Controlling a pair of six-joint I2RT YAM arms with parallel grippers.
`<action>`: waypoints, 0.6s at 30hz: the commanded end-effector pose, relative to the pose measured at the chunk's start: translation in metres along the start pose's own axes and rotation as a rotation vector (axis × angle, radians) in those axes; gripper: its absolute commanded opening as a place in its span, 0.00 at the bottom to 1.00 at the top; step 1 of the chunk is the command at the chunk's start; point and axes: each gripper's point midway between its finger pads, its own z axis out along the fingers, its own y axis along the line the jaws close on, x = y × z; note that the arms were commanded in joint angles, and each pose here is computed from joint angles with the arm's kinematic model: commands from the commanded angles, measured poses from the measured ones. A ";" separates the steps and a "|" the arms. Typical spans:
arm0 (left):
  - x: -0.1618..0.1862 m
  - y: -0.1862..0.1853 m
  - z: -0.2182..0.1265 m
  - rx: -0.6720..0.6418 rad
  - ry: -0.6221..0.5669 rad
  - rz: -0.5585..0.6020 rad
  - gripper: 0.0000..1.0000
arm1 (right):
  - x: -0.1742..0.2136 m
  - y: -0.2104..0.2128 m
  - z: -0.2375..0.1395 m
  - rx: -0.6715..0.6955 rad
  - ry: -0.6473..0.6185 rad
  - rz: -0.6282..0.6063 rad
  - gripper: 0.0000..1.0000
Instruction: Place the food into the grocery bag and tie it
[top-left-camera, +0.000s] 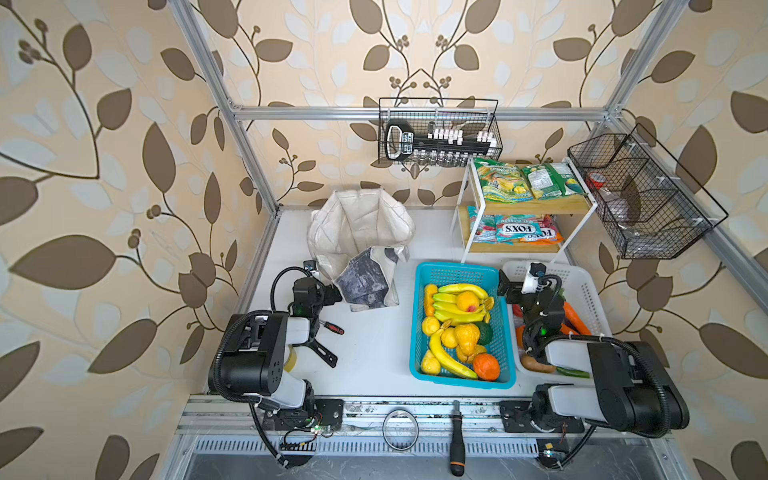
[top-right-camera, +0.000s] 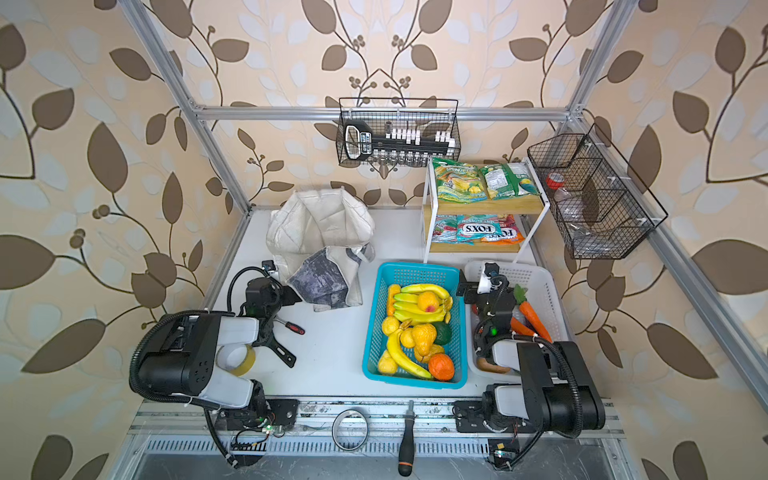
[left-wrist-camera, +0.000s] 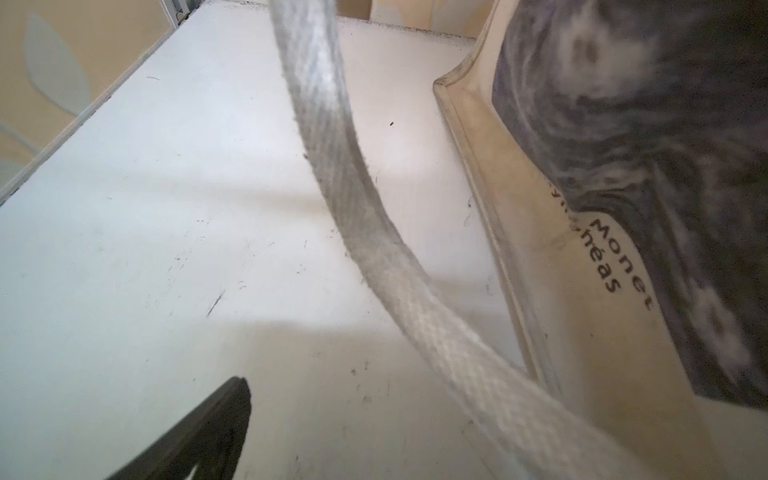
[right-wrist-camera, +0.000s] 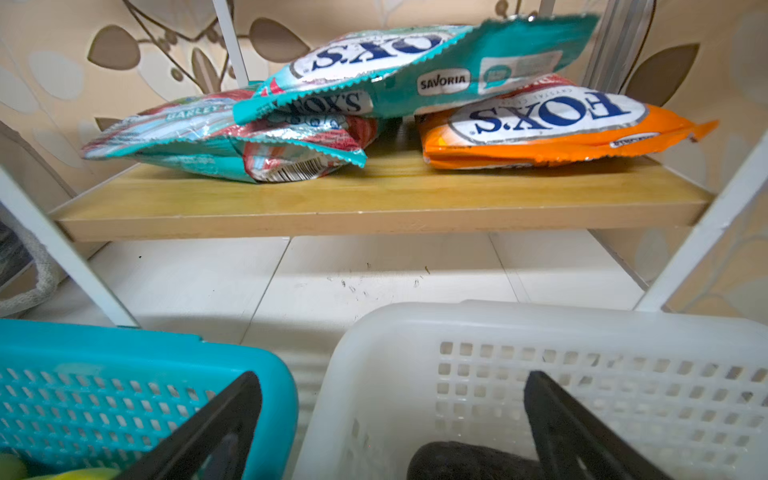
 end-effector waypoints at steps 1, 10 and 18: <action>-0.020 -0.003 0.001 0.006 -0.056 0.013 0.99 | 0.017 0.000 -0.002 -0.009 0.052 -0.034 1.00; -0.020 -0.003 0.001 0.006 -0.057 0.012 0.99 | 0.017 0.000 -0.002 -0.008 0.056 -0.033 1.00; -0.020 -0.003 0.001 0.005 -0.056 0.012 0.99 | 0.017 0.001 -0.001 -0.011 0.056 -0.032 1.00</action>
